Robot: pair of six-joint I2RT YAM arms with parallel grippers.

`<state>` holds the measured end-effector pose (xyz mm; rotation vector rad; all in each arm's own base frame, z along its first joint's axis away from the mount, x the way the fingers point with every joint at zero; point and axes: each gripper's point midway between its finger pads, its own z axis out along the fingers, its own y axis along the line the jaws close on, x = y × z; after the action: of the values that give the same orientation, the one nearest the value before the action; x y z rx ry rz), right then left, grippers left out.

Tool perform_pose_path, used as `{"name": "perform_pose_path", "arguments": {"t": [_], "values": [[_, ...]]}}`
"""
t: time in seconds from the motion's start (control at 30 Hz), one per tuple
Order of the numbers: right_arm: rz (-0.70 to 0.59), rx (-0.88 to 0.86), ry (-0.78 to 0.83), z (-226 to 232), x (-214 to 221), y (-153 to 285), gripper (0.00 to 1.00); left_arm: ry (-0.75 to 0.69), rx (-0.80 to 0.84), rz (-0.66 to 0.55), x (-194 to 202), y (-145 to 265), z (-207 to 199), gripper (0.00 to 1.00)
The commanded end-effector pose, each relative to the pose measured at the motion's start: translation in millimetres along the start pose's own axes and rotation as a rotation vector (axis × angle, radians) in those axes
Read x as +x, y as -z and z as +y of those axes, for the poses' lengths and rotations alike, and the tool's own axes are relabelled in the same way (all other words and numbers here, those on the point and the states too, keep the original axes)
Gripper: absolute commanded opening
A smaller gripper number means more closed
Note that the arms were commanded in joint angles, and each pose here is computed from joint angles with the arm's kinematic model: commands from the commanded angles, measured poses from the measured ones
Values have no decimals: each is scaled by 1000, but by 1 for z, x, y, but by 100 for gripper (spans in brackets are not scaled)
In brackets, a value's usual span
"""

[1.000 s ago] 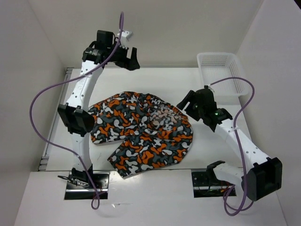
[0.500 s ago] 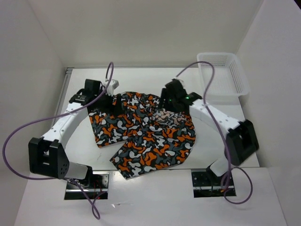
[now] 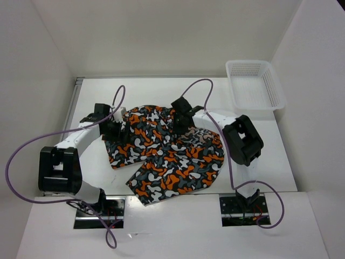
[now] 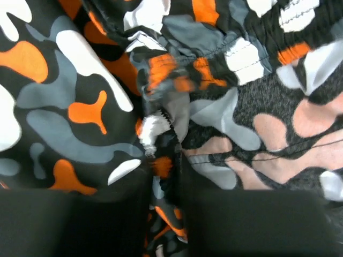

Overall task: Fold and stack the shorts
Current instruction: Flatten the shorts out

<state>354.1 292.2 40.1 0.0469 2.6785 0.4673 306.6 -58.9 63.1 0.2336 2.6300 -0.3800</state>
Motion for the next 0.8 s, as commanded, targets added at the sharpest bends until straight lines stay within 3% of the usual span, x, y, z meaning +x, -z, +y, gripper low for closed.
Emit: {"name": "perform_pose_path", "arguments": {"t": [0.0, 0.1, 0.23, 0.47, 0.6, 0.77], "values": [[-109, -62, 2, 24, -38, 10, 19, 16, -50, -37, -6, 6, 16, 94], [-172, -93, -15, 31, -56, 33, 0, 67, -85, -34, 2, 11, 33, 94], [-278, -150, -53, 26, -100, 79, 0, 125, -104, -35, 5, 14, 50, 94], [-361, -150, -52, 15, -132, 107, 0, 148, -93, -47, -4, 11, 58, 92], [-352, -254, -76, 12, -154, 116, 0, 153, -48, -61, -16, 1, 60, 92], [-316, -220, -79, -12, -178, 93, 0, 157, -26, -100, -43, -4, 70, 90]]}}
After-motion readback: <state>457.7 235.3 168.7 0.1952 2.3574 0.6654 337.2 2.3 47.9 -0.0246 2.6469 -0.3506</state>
